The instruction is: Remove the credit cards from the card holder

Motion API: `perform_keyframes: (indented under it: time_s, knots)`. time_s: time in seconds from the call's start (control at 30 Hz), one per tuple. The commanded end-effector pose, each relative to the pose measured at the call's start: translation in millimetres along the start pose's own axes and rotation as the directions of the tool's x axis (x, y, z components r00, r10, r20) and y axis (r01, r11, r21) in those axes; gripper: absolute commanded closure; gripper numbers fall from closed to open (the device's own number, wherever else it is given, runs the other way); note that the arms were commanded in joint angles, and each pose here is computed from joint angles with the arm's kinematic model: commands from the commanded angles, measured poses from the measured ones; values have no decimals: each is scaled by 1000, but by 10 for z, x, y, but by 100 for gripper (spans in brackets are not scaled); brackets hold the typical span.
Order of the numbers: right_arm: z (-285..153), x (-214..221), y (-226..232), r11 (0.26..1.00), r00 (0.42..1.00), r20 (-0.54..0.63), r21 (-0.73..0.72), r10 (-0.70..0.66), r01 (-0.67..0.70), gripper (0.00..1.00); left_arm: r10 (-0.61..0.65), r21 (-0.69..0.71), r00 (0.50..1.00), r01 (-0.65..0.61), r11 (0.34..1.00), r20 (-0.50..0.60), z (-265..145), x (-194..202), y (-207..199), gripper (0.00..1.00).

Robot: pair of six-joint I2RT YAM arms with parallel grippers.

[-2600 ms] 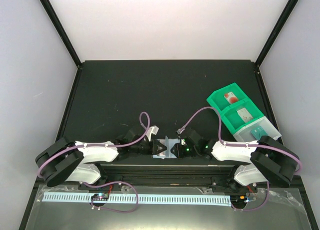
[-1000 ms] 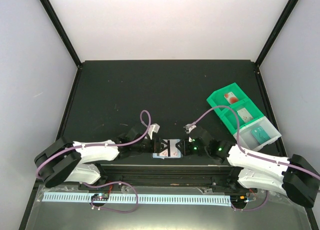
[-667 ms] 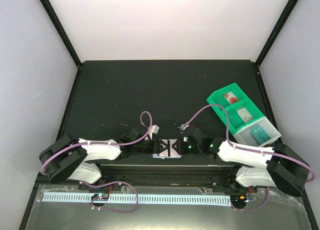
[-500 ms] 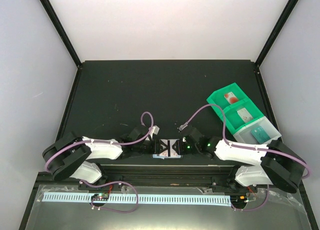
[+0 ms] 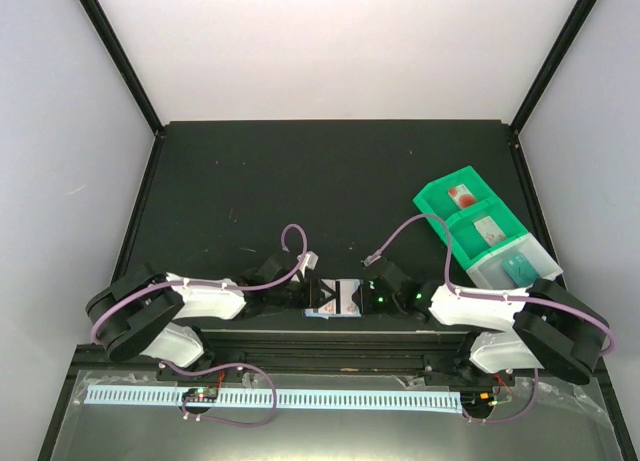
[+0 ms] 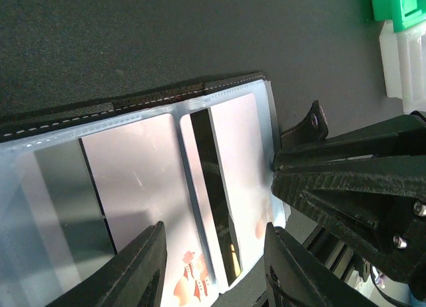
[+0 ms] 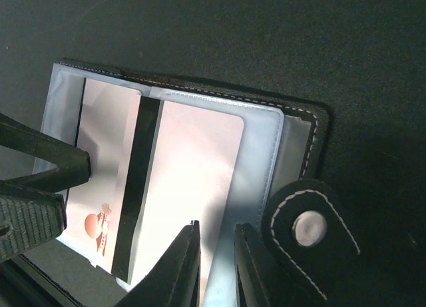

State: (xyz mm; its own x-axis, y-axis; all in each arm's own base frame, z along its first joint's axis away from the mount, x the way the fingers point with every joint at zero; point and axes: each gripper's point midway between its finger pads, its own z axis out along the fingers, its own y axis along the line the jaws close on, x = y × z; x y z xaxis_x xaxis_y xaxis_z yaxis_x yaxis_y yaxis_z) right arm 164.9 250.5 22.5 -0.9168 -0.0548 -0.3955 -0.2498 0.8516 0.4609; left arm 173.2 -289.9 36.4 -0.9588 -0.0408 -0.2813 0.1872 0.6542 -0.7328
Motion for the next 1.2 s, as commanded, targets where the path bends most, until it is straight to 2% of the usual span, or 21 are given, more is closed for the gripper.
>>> perform_keyframes:
  time_s: [0.0, 0.2, 0.63, 0.83, 1.07, 1.17]
  knots:
    - [68, 168, -225, 997, 999, -32, 72, 13, -11, 84, -19, -21, 1000, 19, 1000, -3, 31, -15, 47, 58]
    - [74, 176, -241, 997, 999, -29, 74, 15, -13, 90, -31, 24, 1000, 31, 999, 0, 42, -30, -34, 59]
    - [64, 178, -234, 998, 1000, -28, 67, 14, -12, 91, -87, 80, 996, 87, 993, 7, 83, 5, -28, 65]
    - [62, 171, -236, 998, 1000, -20, 64, 19, -18, 91, -86, 99, 996, 85, 991, 7, 78, -9, -72, 77]
    - [60, 167, -235, 998, 1000, -18, 65, 19, -18, 91, -74, 135, 997, 73, 988, -1, 65, -6, -149, 97]
    - [69, 184, -234, 998, 1000, -23, 59, 20, -19, 91, -74, 170, 997, 75, 983, -7, 47, -1, -216, 99]
